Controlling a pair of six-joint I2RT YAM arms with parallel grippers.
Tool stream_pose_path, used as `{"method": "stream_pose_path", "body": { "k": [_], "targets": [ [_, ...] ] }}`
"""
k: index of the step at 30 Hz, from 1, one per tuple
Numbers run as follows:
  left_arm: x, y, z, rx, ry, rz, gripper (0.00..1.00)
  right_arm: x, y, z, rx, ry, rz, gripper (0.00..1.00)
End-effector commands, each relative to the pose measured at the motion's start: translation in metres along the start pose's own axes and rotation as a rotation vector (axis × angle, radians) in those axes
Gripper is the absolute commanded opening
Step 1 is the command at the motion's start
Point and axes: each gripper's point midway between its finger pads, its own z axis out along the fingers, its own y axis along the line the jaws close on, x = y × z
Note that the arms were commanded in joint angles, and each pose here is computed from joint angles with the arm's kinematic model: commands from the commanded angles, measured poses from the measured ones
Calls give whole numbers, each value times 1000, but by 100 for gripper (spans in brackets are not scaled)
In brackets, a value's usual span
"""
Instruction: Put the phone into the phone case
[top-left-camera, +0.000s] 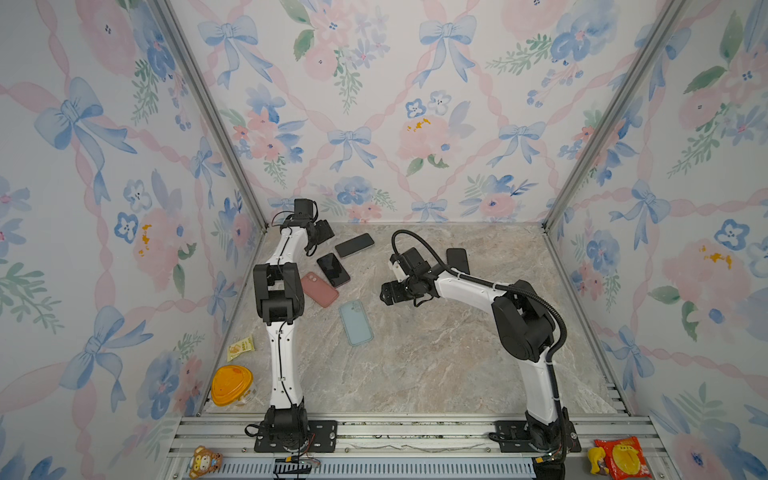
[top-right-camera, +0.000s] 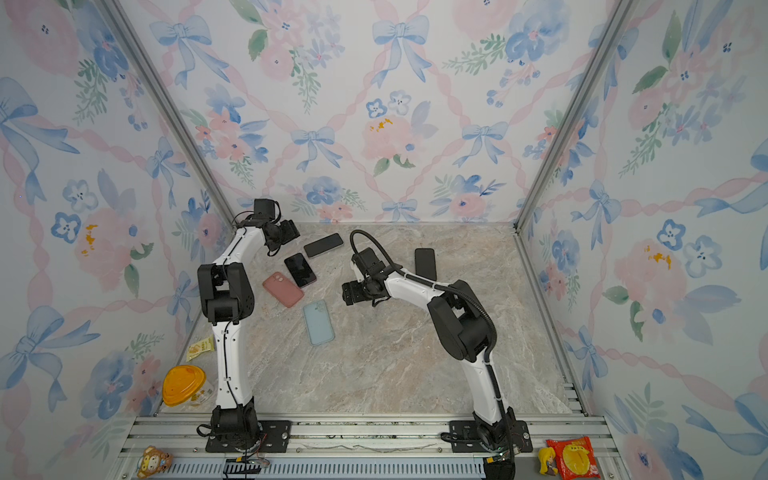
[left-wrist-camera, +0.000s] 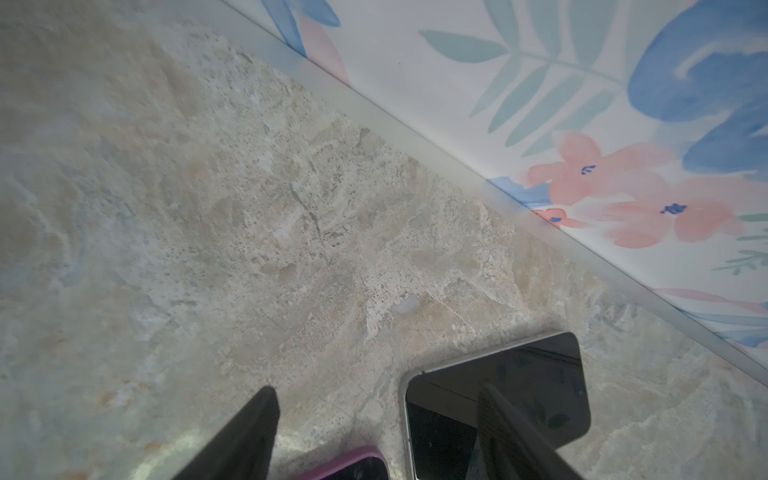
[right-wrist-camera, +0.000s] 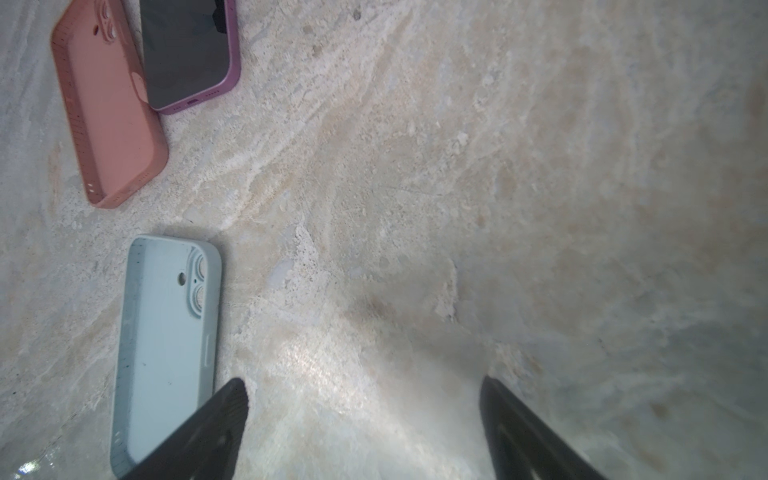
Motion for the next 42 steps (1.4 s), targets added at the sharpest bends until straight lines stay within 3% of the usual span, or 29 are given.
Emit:
{"method": "stream_pose_path", "body": {
  "k": [1, 7, 20, 37, 42],
  "targets": [
    [21, 6, 17, 3, 74, 11, 70, -11, 1, 1, -17, -19, 18, 90],
    [45, 11, 24, -8, 136, 14, 64, -12, 5, 4, -29, -14, 19, 89],
    [87, 13, 10, -17, 247, 30, 63, -9, 7, -1, -27, -18, 18, 89],
    [185, -55, -36, 46, 392, 160, 62, 1, 24, -10, -51, -24, -29, 89],
    [201, -54, -55, 33, 404, 175, 62, 5, 27, -12, -55, -19, -32, 89]
  ]
}}
